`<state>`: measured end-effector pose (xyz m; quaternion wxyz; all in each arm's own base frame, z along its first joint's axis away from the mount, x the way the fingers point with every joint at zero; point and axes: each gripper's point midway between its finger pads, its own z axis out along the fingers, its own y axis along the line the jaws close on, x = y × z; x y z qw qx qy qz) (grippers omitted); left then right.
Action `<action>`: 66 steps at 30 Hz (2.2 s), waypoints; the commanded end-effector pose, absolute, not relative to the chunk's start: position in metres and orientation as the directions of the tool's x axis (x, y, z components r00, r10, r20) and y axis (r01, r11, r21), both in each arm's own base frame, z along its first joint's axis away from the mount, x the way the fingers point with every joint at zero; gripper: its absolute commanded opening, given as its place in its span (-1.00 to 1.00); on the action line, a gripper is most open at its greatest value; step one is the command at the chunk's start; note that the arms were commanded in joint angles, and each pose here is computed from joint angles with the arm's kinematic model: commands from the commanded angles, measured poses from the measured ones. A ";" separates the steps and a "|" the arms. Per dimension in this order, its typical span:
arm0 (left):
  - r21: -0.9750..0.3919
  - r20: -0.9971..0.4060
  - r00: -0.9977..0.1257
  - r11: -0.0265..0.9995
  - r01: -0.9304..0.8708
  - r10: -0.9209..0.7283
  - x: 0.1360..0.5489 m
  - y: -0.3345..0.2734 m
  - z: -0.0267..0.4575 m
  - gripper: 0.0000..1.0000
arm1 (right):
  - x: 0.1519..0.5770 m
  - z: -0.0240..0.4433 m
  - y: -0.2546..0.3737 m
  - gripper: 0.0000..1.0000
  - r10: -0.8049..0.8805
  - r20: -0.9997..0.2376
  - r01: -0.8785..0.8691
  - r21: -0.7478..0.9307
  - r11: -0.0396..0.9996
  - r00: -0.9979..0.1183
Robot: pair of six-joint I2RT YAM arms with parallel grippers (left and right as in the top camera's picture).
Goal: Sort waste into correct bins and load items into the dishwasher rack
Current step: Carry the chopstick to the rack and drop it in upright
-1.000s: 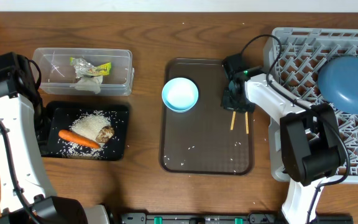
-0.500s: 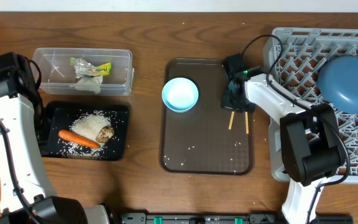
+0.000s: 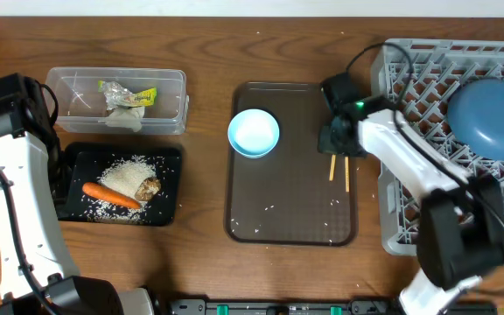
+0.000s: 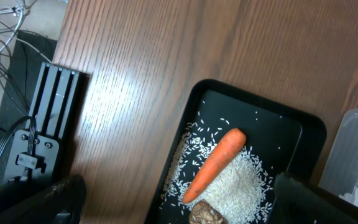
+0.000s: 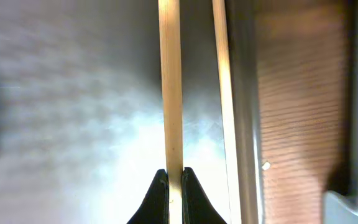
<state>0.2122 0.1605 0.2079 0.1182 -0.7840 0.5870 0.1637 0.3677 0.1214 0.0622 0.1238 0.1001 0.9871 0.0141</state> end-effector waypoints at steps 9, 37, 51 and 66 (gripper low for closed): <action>0.015 -0.409 0.267 -0.299 -0.954 -0.872 0.209 0.163 0.207 0.96 | 0.379 0.140 0.090 -0.98 0.152 -0.430 0.128 0.083 0.988 -0.890; 0.015 -0.409 0.267 -0.299 -0.954 -0.872 0.209 0.163 0.207 0.96 | 0.413 0.148 -0.037 -0.98 0.148 -0.512 0.098 0.125 0.987 -0.846; 0.015 -0.409 0.267 -0.299 -0.954 -0.872 0.209 0.163 0.207 0.96 | 0.423 0.126 -0.039 -0.98 0.152 -0.488 0.103 0.125 0.987 -0.860; 0.015 -0.409 0.267 -0.299 -0.954 -0.872 0.210 0.163 0.207 0.96 | 0.419 0.123 -0.033 -0.42 0.147 -0.470 0.094 0.136 0.986 -0.870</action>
